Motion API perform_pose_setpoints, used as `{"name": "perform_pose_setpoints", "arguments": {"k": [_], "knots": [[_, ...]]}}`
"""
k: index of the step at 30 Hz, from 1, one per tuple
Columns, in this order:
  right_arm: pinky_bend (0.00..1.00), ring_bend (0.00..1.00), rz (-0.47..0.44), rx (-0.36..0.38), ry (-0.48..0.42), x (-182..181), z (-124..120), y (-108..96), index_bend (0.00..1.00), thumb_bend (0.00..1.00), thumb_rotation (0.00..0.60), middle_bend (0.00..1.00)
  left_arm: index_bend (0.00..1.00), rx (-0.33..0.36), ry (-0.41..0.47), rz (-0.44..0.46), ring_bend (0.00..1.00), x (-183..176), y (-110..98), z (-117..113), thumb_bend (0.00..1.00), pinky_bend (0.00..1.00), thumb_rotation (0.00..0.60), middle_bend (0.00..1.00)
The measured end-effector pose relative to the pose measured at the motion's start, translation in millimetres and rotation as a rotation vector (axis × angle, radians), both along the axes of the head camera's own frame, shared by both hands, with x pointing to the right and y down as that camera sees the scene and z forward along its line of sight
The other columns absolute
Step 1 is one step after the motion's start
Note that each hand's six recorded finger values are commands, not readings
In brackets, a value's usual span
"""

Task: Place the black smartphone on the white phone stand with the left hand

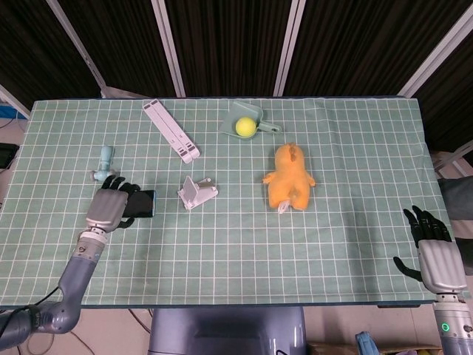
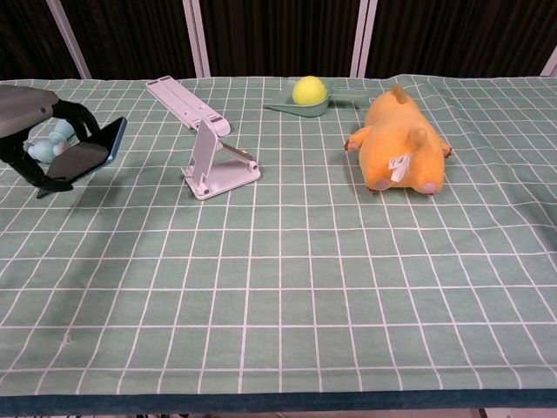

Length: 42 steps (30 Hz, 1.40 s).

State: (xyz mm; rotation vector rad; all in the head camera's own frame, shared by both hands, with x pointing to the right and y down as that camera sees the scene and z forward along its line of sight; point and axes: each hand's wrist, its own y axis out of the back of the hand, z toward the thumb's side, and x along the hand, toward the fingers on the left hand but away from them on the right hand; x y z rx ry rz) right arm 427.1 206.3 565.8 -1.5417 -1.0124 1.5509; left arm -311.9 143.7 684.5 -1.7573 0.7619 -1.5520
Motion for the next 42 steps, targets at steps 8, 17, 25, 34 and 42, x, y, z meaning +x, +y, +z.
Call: {"name": "perform_pose_setpoints", "arguments": {"k": [8,17,25,34,42], "knots": [[0.13,0.00,0.001,-0.001,0.000,0.1,0.2,-0.2,0.01,0.30,0.600,0.00,0.46,0.003,0.195,-0.275,0.12,36.7,-12.7,-6.8,0.31,0.10,0.600,0.52],[0.13,0.00,0.002,-0.002,-0.002,0.4,0.5,-0.5,0.01,0.30,0.600,0.00,0.46,-0.018,0.413,-0.536,0.12,84.9,-23.7,-11.0,0.31,0.10,0.600,0.52],[0.13,0.00,0.003,-0.004,-0.004,0.5,0.8,-0.4,0.01,0.30,0.600,0.00,0.46,-0.046,0.491,-0.653,0.12,100.1,-27.9,-5.4,0.31,0.10,0.600,0.52],[0.13,0.00,0.003,-0.004,-0.004,0.5,0.8,-0.5,0.01,0.30,0.600,0.00,0.46,-0.088,0.518,-0.678,0.12,108.8,-28.0,7.8,0.31,0.11,0.600,0.52],[0.13,0.00,0.003,-0.003,-0.003,0.4,0.8,-0.7,0.01,0.30,0.600,0.00,0.46,-0.100,0.525,-0.669,0.12,119.8,-30.4,18.3,0.31,0.11,0.600,0.52]]}}
